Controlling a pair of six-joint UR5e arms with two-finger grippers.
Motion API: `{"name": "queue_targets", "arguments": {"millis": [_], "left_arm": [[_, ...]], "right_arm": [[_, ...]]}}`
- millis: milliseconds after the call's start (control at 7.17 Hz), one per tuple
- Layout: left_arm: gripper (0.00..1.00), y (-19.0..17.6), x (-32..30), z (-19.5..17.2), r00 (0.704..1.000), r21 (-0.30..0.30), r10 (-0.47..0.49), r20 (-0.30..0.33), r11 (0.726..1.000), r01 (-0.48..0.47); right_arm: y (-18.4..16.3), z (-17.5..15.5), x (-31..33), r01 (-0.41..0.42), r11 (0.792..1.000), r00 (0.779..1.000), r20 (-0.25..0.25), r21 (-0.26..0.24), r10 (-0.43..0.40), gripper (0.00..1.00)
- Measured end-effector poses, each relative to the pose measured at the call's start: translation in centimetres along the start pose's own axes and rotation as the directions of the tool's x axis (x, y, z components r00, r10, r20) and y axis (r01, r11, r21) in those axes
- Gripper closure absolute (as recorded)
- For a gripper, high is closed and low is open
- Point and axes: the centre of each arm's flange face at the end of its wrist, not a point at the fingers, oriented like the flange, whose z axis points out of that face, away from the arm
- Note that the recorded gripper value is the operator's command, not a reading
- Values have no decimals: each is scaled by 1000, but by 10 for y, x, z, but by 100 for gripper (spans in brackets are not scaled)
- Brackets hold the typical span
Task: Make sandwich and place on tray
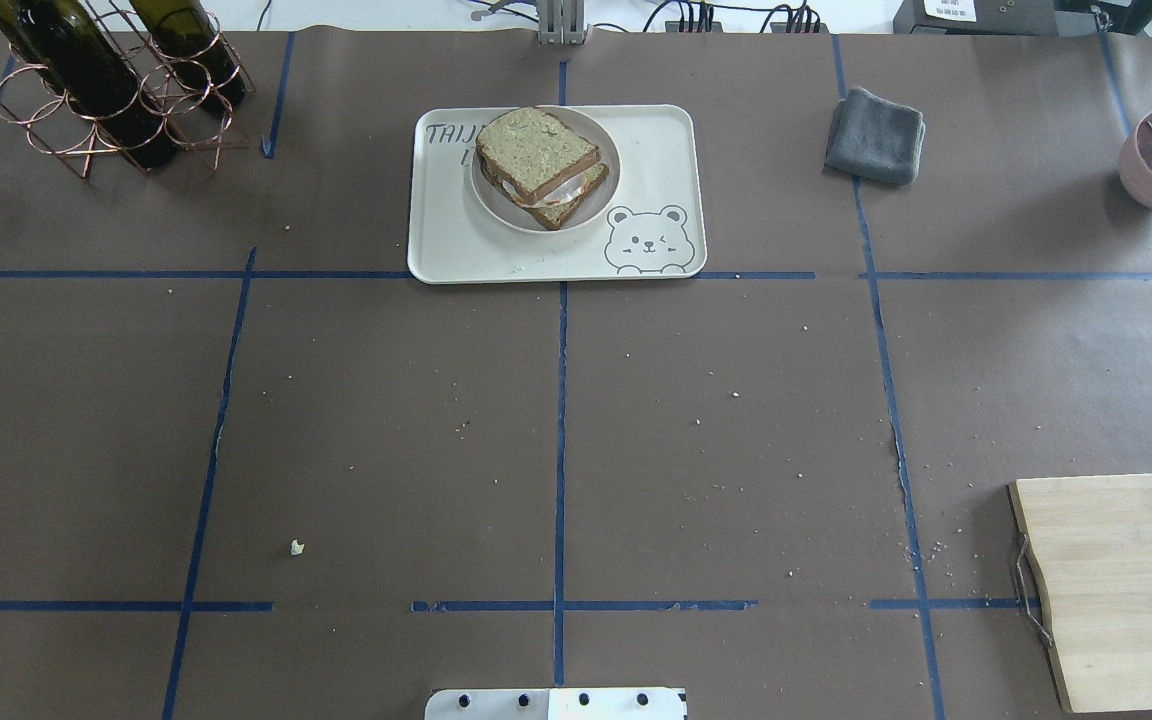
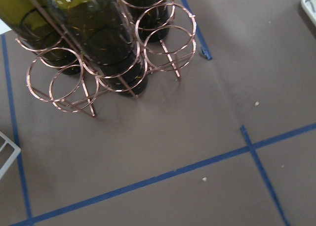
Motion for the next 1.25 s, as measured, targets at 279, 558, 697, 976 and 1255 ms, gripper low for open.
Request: {"name": "queue_targets", "arguments": {"millis": [279,558,697,976,1255], "left_arm": [[0,24,-39,28,997,-71,-57,43,996,60],[0,47,-68,37,986,-153,-153,63,975,161],[0,56,-79,31,976,-188,-212,57,958,219],[0,71,-85,30,967,-234,-256,-8,940,248],[0,75,-85,32,964,-243,-264,-42,938,246]], "right_arm": [[8,5,4,-31,1000,999,21,-6,31,0],[39,23,17,-87,996,992,88,-32,90,0],[51,26,24,-112,993,987,115,-33,115,0],[60,24,32,-131,991,983,130,-25,134,0],[61,20,34,-133,991,983,127,-17,134,0]]}}
